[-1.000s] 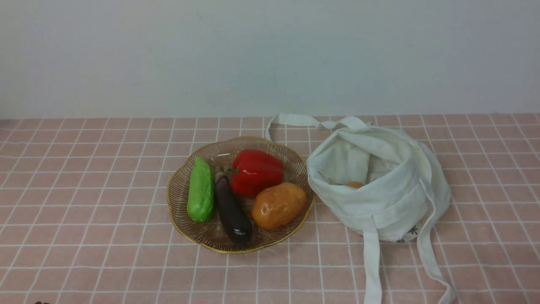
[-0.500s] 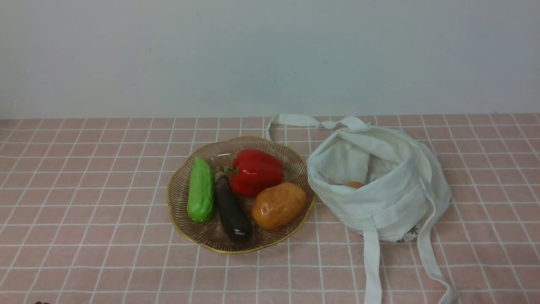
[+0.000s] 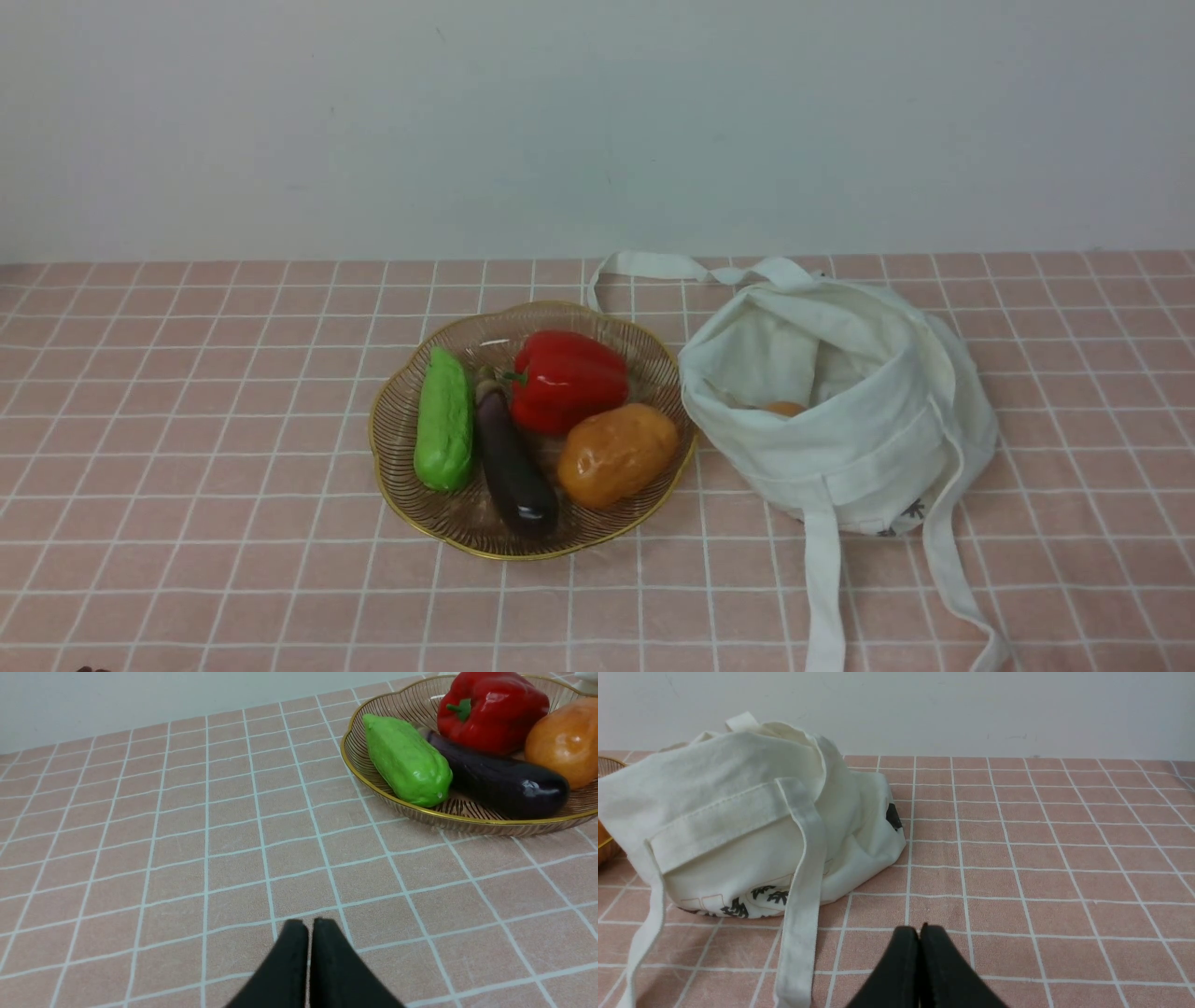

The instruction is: Take vegetables from bag on pink coffee tablecloth place on plate.

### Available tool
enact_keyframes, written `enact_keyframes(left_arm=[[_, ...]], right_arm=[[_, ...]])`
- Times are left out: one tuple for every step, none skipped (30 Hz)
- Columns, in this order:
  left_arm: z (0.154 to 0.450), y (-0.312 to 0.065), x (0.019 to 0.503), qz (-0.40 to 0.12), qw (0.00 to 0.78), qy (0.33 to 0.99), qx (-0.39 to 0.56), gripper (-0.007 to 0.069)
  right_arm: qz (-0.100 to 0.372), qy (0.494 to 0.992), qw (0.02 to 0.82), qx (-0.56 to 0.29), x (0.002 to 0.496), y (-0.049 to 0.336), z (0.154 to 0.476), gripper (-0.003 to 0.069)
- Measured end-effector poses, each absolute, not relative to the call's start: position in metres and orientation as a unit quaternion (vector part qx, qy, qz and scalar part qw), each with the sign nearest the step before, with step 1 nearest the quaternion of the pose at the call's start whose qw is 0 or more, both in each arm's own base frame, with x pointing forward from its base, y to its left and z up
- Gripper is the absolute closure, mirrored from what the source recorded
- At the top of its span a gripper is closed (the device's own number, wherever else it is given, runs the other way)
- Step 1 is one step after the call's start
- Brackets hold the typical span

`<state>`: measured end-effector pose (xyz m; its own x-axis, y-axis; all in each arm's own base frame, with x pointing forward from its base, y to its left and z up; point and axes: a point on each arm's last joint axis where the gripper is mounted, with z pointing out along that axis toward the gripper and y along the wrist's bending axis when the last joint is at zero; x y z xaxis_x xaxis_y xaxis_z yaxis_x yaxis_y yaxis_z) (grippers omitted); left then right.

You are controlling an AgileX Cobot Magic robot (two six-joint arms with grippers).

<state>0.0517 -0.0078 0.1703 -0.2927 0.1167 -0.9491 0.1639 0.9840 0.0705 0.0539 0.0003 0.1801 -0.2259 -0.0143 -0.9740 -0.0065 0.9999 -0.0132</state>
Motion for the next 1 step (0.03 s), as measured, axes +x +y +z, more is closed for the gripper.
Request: enact_keyframes(left_arm=[[0.1703,-0.0078,0.0517,-0.020,0.588,0.804,0.087,0.0630]], right_arm=[[-0.003,0.783,0.622,-0.007,0.0539,0.0003,0.1801,0.0673]])
